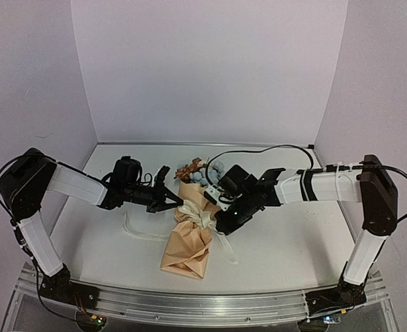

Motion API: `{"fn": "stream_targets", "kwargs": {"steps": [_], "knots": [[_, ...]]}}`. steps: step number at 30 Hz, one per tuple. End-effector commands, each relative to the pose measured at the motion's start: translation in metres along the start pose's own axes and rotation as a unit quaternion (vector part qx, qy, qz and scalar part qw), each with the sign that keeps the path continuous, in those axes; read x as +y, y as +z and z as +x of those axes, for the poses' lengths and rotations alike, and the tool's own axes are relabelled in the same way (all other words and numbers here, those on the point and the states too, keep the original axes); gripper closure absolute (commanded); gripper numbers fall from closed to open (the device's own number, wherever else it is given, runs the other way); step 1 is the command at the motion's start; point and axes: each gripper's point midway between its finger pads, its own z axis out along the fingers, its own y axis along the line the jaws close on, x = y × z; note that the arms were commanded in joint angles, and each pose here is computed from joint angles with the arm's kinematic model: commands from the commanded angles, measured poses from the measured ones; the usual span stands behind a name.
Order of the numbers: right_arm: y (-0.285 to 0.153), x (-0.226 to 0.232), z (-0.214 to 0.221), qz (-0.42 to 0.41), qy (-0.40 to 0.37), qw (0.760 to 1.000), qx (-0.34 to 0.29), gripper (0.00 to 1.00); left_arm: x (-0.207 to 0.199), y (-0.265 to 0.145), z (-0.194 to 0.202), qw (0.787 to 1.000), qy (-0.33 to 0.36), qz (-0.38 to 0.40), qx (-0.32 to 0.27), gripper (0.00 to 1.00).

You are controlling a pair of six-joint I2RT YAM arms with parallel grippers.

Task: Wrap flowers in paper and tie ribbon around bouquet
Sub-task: Tie the half-tied ribbon around the folded bouquet.

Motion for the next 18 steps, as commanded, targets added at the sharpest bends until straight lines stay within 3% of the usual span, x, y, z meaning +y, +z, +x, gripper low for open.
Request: {"fn": "stream_targets", "kwargs": {"steps": [1, 18], "knots": [[-0.009, -0.014, -0.003, 0.039, 0.026, 0.999, -0.006, 1.00, 0.024, -0.015, -0.001, 0.996, 0.023, -0.086, -0.018, 1.00], [-0.021, -0.041, 0.034, 0.111, 0.050, 0.991, 0.049, 1.00, 0.054, -0.048, 0.004, 0.978, 0.025, -0.204, -0.044, 1.00]]}}
